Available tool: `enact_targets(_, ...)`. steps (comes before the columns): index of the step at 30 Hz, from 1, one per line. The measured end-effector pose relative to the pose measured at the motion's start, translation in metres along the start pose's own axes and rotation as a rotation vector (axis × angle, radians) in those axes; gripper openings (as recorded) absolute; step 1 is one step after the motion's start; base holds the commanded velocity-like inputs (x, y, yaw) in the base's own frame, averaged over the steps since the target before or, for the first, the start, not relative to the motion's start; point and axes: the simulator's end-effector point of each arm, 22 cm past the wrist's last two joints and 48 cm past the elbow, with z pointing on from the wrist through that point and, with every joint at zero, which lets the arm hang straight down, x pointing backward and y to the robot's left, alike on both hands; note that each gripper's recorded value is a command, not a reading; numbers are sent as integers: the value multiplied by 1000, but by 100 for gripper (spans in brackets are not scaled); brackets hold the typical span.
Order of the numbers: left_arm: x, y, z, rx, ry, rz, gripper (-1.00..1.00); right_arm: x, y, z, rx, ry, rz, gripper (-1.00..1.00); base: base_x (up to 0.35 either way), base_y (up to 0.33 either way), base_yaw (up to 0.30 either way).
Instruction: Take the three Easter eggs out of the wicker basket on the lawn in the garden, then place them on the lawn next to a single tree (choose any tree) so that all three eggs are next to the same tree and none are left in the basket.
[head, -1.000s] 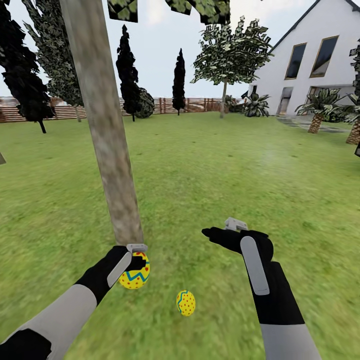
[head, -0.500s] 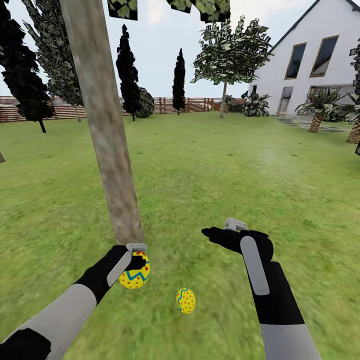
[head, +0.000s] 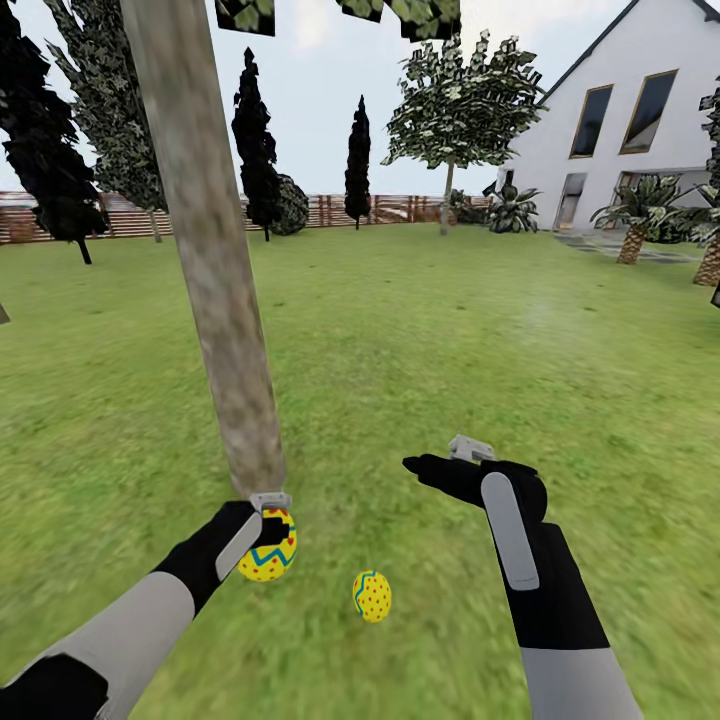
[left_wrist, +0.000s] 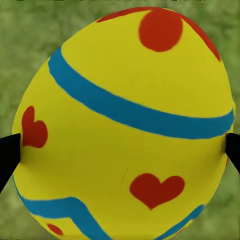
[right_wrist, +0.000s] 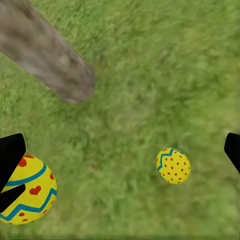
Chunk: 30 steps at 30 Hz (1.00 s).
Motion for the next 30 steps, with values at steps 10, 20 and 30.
enact_targets(10, 11, -28, 15, 84, -15, -2, -100, 15, -11, 9, 5, -2, 3, 100, 0, 0, 0)
enact_targets(20, 25, -41, 29, 140, -15, 0, -100, 33, -20, 19, 6, 0, 4, 100, 0, 0, 0)
enact_targets(30, 41, -40, 44, 136, 0, 2, -100, 48, -29, 28, 8, 0, 6, 100, 0, 0, 0)
